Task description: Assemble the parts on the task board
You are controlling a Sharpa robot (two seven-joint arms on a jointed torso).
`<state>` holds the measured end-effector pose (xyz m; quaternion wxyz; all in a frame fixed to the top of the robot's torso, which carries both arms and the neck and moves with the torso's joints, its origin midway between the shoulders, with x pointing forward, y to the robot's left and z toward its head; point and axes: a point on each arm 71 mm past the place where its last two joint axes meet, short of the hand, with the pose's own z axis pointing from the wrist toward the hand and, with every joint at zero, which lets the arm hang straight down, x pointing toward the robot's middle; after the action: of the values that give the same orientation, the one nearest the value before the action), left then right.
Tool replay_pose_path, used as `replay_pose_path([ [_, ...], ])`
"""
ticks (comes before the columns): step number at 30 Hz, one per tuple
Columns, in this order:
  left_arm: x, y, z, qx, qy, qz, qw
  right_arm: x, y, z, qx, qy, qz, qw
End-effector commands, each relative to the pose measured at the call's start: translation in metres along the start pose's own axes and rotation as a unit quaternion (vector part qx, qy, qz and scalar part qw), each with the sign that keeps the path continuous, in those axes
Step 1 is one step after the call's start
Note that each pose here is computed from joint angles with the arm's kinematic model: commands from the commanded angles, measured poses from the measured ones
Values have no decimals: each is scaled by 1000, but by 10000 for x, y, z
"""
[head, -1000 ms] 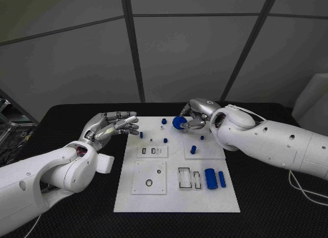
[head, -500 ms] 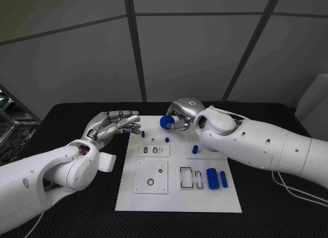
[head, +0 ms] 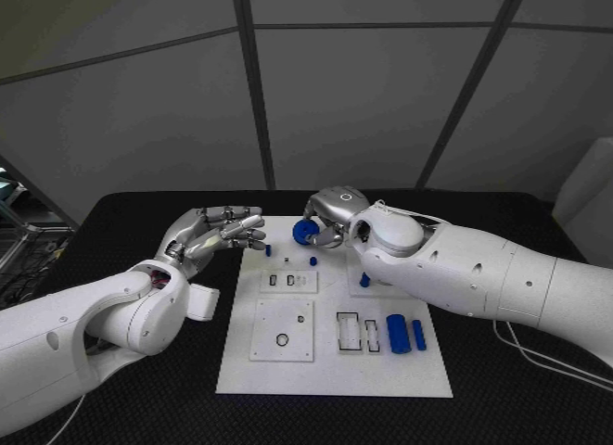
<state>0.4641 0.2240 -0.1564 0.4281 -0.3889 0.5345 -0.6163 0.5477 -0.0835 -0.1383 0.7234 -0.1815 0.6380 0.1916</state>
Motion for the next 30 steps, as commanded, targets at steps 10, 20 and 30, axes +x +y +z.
replay_pose_path([
  [10, 18, -15, 6, 3, 7, -1, 1000, 43, 18, 43, -3, 26, -20, 999],
  [20, 23, -16, 8, 3, 7, -1, 1000, 61, 10, 63, -1, 30, -19, 999],
  [30, 19, -13, 10, 2, 7, -1, 1000, 82, -24, 80, 9, 37, -14, 999],
])
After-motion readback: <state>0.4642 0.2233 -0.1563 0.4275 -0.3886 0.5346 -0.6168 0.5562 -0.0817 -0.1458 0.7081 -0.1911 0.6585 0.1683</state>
